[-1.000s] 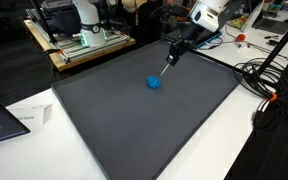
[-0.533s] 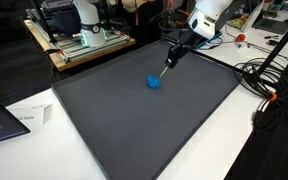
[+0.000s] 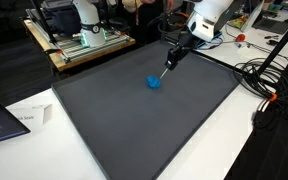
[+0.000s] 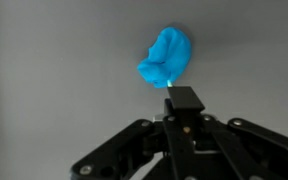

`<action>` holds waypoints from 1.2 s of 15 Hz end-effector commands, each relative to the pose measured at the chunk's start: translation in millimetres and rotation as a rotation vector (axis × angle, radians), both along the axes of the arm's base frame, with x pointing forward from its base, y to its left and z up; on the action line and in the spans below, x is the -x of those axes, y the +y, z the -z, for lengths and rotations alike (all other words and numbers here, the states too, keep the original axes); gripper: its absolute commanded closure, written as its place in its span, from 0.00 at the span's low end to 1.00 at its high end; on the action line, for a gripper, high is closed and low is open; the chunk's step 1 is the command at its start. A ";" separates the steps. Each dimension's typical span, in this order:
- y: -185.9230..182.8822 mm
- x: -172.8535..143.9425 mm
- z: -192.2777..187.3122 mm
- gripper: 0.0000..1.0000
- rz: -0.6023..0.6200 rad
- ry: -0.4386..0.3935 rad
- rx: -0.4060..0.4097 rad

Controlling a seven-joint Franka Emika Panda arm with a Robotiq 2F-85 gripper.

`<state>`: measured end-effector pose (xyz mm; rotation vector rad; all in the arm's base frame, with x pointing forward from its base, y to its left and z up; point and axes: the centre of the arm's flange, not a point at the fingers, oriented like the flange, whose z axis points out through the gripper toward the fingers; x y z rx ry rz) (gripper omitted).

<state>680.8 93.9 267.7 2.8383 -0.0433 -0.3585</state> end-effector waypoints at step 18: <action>-19.4 9.2 58.0 0.97 0.010 0.065 -0.029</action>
